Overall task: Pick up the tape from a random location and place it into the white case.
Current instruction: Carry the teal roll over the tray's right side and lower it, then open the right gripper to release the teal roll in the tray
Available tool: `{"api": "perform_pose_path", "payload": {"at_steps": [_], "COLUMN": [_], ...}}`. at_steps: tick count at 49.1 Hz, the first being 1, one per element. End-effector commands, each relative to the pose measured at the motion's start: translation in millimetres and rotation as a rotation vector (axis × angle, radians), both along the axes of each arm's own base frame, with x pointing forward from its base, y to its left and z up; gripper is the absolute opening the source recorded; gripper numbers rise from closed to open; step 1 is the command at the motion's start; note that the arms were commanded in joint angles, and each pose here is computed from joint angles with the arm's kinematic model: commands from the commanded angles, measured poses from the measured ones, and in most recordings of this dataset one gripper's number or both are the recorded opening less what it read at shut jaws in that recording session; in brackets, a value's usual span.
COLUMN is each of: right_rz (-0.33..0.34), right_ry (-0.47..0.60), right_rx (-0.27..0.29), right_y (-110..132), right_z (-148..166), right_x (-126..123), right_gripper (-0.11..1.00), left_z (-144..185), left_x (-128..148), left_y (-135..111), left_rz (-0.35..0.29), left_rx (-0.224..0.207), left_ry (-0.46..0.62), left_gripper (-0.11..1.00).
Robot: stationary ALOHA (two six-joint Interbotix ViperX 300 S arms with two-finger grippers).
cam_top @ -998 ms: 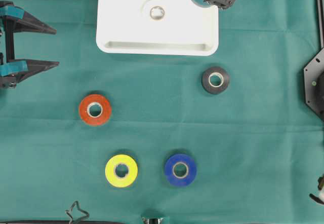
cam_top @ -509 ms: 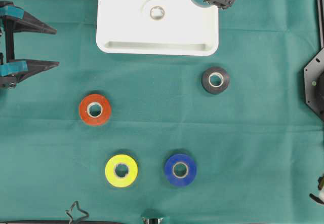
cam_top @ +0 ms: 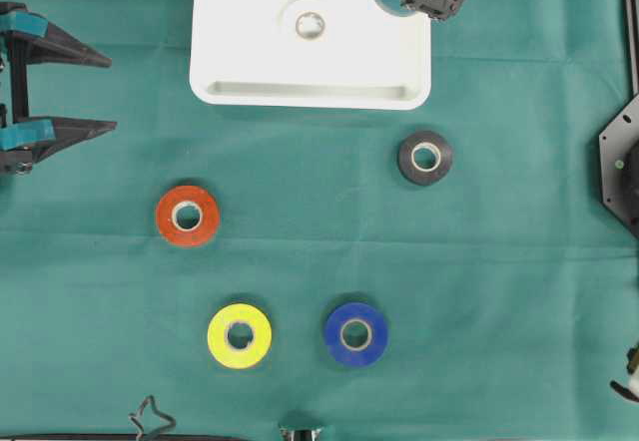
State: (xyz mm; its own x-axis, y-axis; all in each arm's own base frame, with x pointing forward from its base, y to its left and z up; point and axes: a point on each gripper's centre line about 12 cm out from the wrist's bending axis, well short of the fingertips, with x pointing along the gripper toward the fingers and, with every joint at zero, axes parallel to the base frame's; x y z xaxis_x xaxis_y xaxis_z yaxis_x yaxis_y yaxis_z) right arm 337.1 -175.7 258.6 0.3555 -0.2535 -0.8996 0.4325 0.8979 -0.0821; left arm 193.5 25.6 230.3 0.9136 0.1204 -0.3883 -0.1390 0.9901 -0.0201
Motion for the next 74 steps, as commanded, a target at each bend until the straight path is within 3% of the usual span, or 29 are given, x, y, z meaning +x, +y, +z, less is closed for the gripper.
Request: {"api": "perform_pose_path", "payload": {"at_steps": [1, 27, 39, 74], "right_rz": [-0.001, 0.005, 0.009, 0.004], "right_ry": [-0.026, -0.039, -0.04, -0.019], "right_rx": [-0.01, 0.022, 0.024, 0.033], "right_y": [-1, -1, -4, -6], "right_z": [1, -84, -108, -112], "right_x": [1, 11, 17, 16], "right_gripper": [0.28, 0.28, 0.28, 0.28], "left_z": [4, 4, 4, 4], "left_x": [2, 2, 2, 2], "left_y": [1, 1, 1, 1], "left_rz": [0.004, 0.004, 0.004, 0.004], "left_rx": [0.0, -0.001, -0.001, 0.0], "left_ry": [-0.012, -0.013, -0.013, -0.012], "left_gripper": [0.98, 0.98, 0.98, 0.98]}}
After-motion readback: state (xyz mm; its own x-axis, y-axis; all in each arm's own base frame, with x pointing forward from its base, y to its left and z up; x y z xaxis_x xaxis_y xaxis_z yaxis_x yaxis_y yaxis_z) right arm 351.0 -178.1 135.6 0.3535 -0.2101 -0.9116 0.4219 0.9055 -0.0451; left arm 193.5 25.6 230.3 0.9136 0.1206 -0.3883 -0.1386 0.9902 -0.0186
